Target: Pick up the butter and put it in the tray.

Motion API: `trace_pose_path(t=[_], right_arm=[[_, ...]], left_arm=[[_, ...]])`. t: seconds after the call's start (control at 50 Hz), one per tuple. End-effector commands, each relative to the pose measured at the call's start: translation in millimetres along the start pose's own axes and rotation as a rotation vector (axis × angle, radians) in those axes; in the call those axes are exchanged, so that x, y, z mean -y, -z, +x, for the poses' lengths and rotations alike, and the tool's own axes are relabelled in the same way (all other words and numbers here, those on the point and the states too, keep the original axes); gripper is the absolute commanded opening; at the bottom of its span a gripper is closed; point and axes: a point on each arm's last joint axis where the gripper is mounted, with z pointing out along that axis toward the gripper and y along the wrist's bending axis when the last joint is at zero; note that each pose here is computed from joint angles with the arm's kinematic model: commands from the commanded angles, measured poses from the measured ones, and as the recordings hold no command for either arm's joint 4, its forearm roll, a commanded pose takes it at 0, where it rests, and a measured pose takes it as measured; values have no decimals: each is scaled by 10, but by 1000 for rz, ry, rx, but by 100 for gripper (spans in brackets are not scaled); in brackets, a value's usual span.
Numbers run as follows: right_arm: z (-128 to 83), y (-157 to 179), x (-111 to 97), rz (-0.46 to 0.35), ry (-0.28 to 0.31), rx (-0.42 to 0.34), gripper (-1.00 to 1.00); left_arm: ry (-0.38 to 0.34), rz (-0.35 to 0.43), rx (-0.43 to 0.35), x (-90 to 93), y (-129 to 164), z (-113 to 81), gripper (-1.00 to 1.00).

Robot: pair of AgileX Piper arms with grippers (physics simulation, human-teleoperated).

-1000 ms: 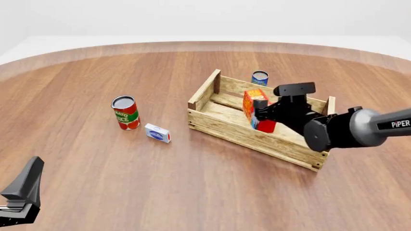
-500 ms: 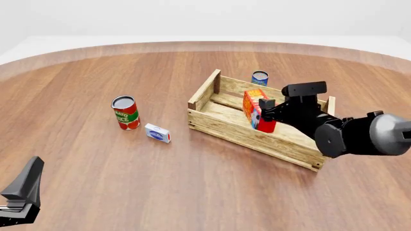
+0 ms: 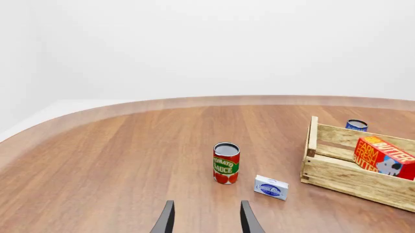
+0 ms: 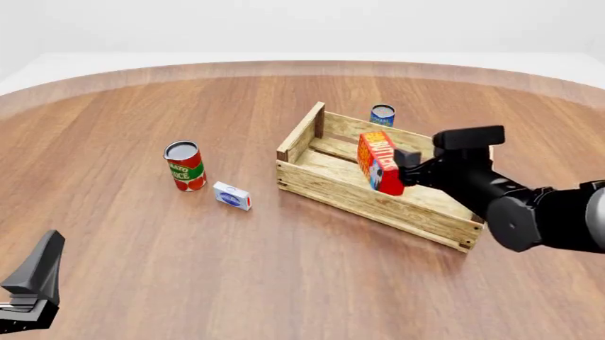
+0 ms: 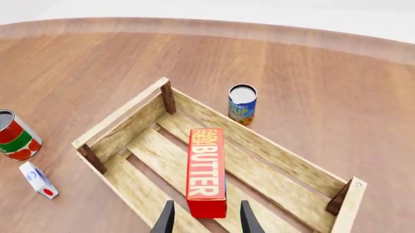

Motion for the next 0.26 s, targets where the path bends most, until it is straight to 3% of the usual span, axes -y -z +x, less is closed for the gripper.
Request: trace_pose_path(t=[0.02, 0.26], right_arm=[[25, 136, 25, 7, -4, 8, 100], [55, 280, 71, 23, -9, 13, 100]], left_arm=[[0, 0, 0, 0, 0, 0, 100], [0, 0, 0, 0, 0, 0, 100]])
